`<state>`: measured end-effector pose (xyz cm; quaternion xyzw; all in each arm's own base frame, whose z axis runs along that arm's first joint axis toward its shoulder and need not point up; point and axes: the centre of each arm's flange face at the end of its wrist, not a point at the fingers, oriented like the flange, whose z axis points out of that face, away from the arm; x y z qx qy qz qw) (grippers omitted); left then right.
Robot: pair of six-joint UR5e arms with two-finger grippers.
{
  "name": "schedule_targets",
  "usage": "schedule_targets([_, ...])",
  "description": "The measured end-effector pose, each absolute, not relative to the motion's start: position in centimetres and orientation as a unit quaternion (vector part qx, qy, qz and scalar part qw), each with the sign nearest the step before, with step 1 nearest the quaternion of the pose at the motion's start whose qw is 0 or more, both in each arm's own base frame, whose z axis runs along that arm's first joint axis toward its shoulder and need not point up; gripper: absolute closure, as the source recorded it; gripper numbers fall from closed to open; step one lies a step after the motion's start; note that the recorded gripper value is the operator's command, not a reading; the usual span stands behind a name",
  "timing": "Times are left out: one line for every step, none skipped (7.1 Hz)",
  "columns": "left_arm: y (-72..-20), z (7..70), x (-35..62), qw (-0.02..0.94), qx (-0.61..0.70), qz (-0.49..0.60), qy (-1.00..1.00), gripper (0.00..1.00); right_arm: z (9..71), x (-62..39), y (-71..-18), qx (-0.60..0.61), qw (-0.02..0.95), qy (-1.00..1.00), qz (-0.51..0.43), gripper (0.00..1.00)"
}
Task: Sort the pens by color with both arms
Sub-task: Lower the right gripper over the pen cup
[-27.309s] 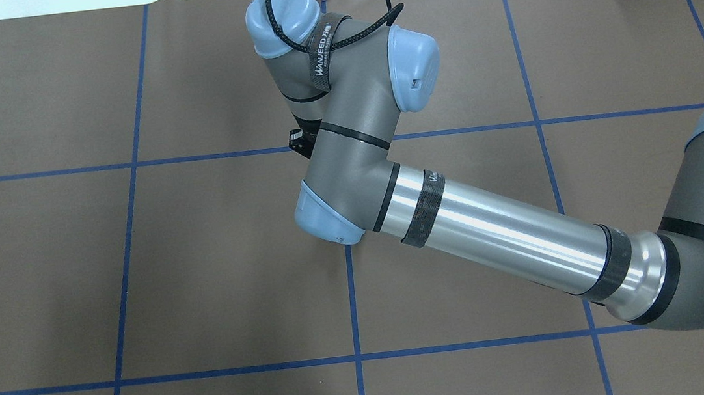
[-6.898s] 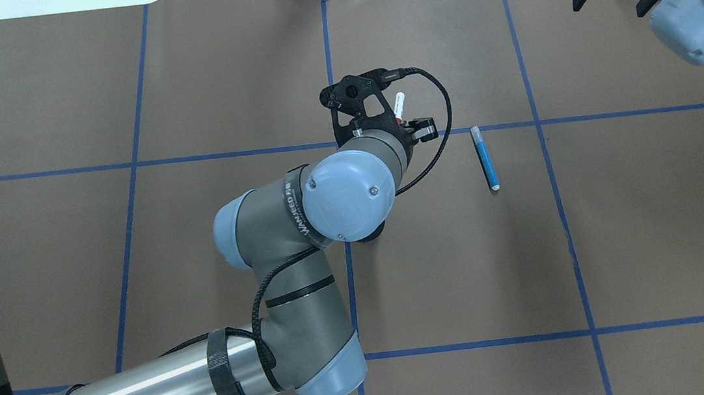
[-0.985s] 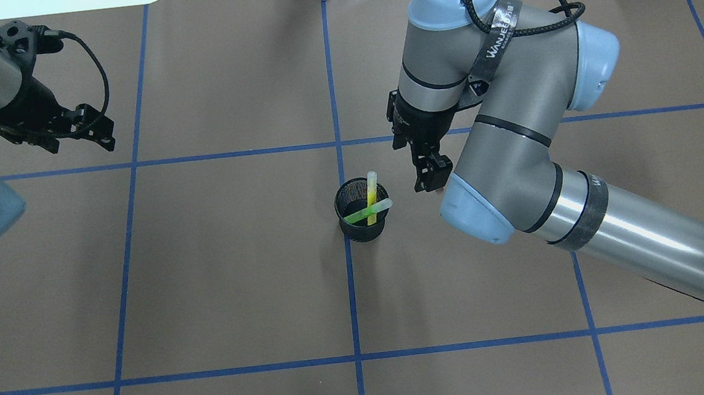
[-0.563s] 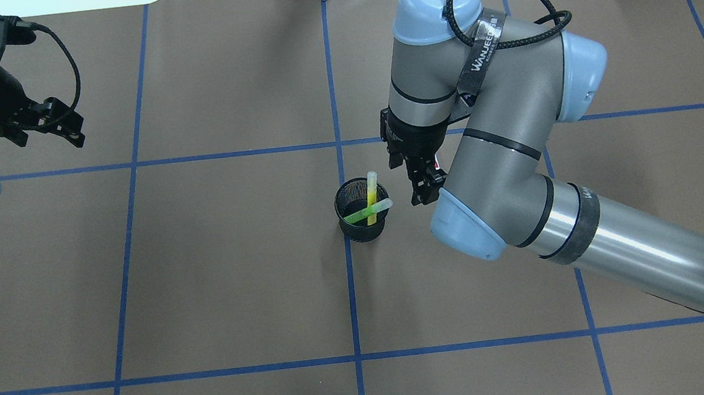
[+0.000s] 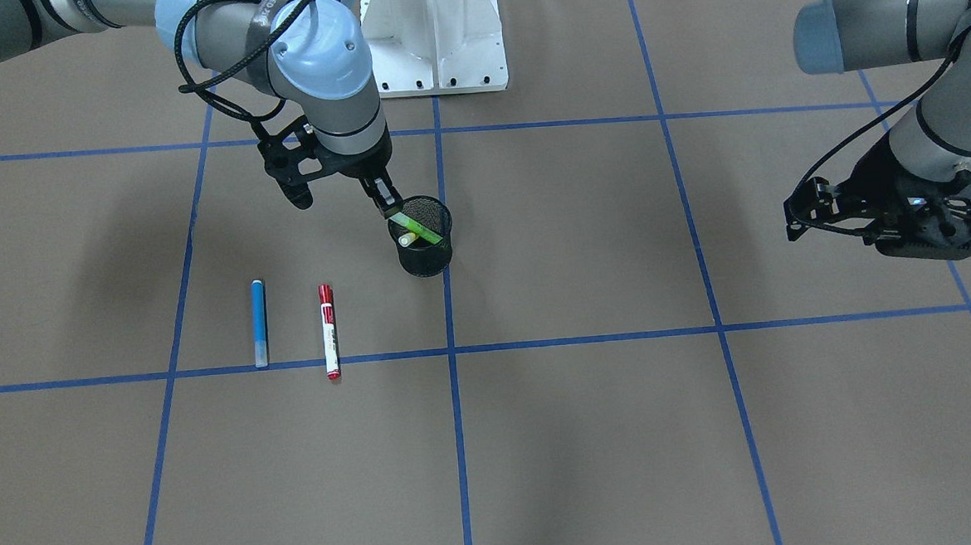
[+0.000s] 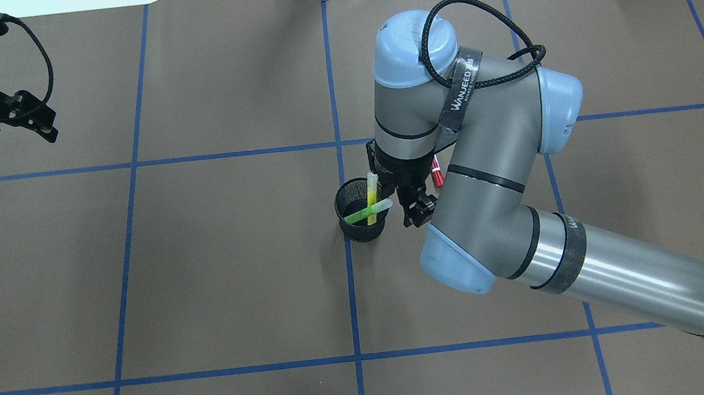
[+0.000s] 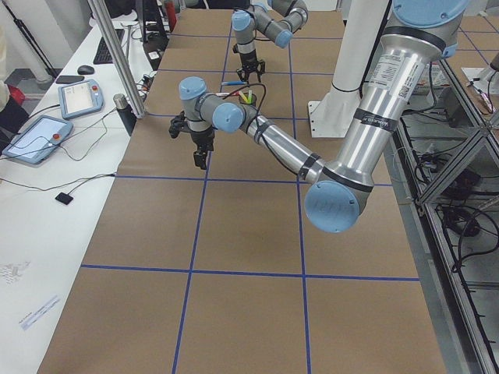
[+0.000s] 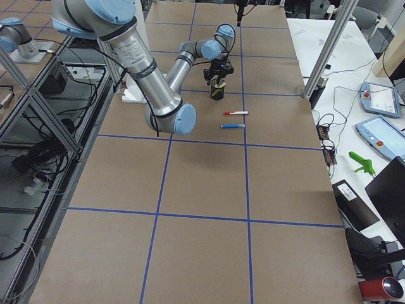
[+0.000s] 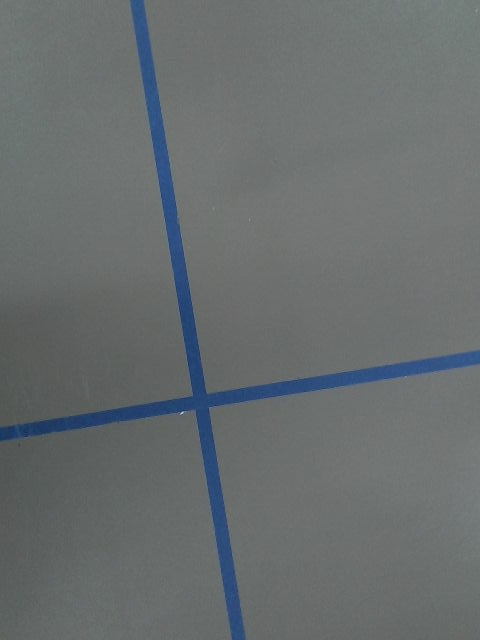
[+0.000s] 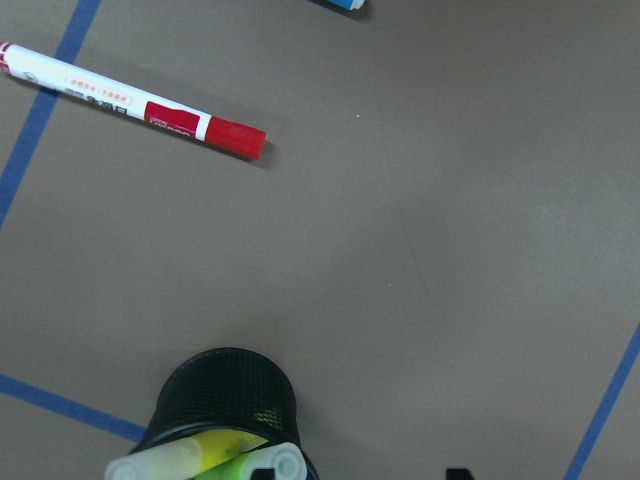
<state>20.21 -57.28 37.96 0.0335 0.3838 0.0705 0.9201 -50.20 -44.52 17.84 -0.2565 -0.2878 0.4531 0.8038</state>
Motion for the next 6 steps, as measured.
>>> schedule_targets([-57.3,38.0,20.1,0.92,0.034,0.07,0.384,0.01,17.7,-50.3,-44.6,-0.25,0.806,-0.297,0.446,0.42])
schedule_targets([-57.3,38.1,20.0,0.92,0.034,0.069,0.383,0.01,17.6,-50.4,-44.9,-0.241,0.807,-0.311,0.44,0.42])
schedule_targets([-57.4,38.0,20.0,0.92,0.035,0.07,0.383,0.01,17.6,-50.3,-45.2,-0.229,0.807,-0.323,0.438,0.42])
schedule_targets([-57.4,37.9,19.8,0.92,0.038,0.074,0.383,0.01,17.9,-49.9,-45.9,-0.22,0.804,-0.328,0.445,0.42])
schedule_targets([-57.4,37.8,19.7,0.919,0.042,0.08,0.383,0.01,18.4,-49.2,-46.6,-0.217,0.797,-0.326,0.46,0.42])
schedule_targets([-57.5,37.8,19.6,0.919,0.044,0.083,0.383,0.01,19.2,-48.7,-47.2,-0.221,0.786,-0.317,0.483,0.42])
